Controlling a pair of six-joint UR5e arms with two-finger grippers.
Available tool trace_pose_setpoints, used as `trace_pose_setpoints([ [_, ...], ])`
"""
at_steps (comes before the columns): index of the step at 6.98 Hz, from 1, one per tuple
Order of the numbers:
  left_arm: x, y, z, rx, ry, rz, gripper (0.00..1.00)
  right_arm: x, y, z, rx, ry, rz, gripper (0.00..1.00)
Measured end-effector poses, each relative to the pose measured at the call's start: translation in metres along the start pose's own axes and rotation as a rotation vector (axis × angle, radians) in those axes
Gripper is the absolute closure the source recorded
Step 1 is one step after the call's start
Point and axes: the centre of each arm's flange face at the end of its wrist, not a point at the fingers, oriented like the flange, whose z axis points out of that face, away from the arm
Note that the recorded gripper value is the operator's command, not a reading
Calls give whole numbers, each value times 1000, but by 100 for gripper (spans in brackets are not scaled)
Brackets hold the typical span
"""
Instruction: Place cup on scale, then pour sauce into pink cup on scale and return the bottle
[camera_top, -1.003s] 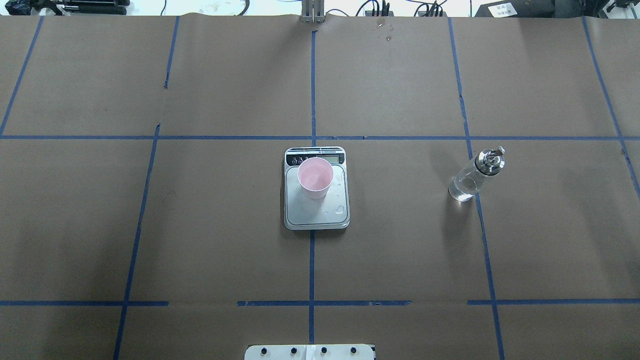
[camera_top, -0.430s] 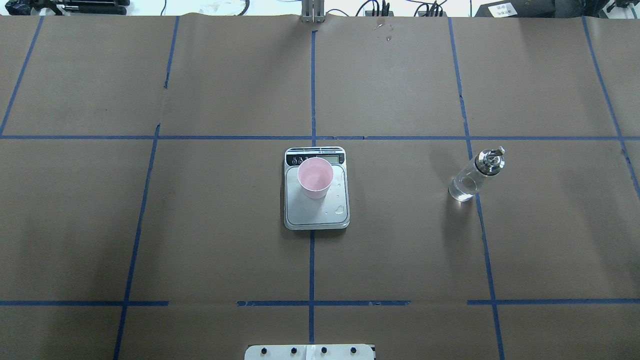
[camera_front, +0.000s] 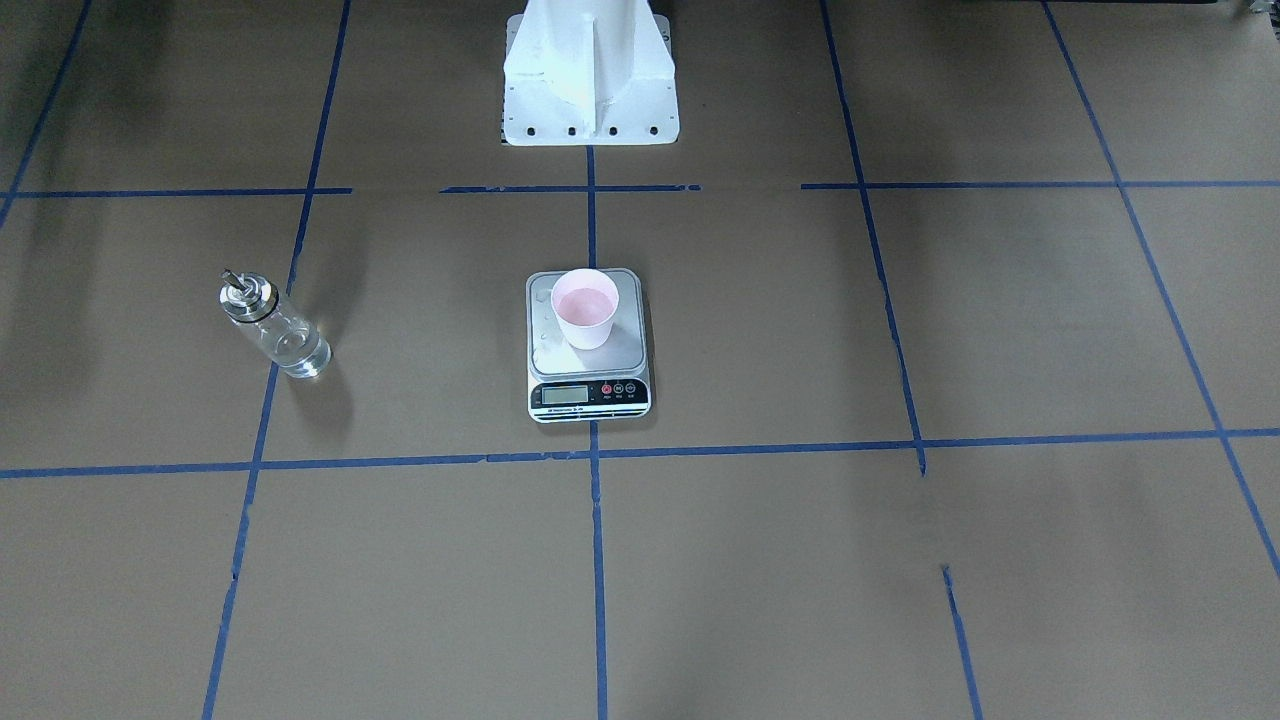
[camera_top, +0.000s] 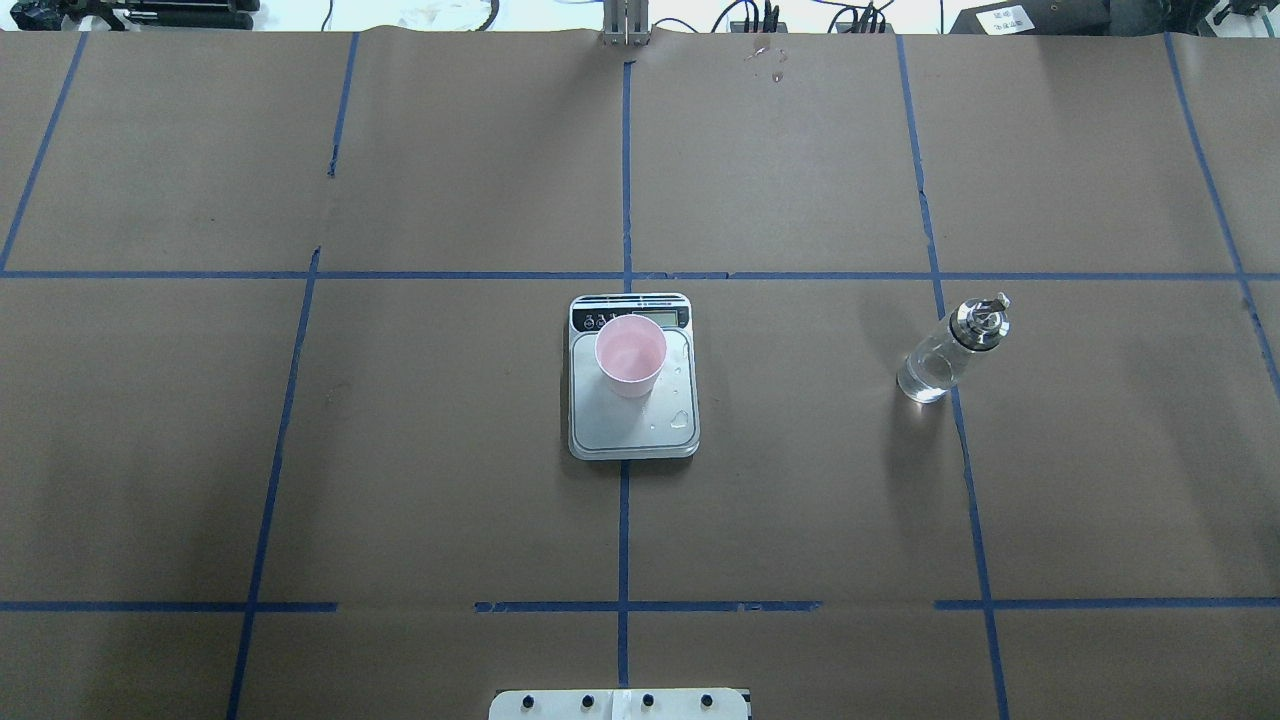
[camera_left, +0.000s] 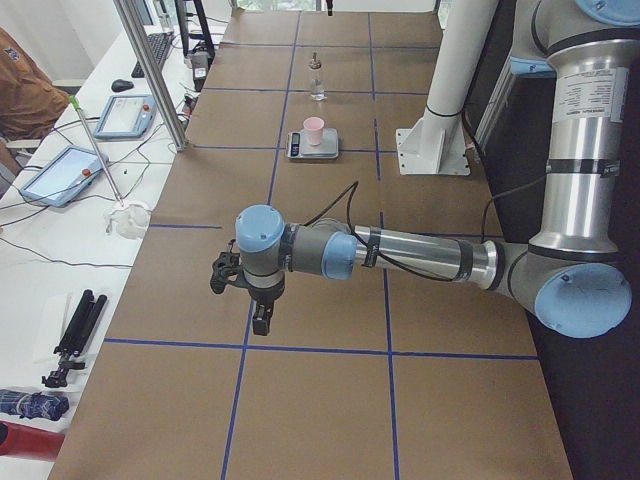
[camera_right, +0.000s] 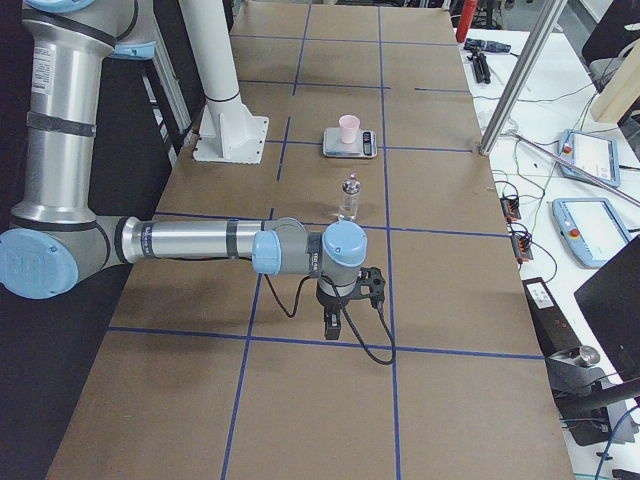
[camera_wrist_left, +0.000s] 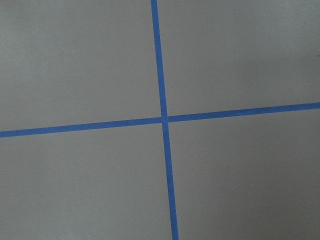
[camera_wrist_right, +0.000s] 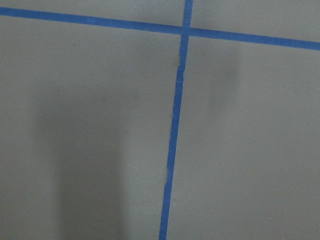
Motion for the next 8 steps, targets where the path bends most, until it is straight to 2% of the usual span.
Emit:
trace_pose_setpoints([
  [6, -24, 31, 23, -66, -18, -65, 0, 2, 1, 4, -7, -7, 7, 0],
  [8, -25, 34, 24, -71, -18, -70, 0, 0, 2, 6, -12, -61, 14, 0],
])
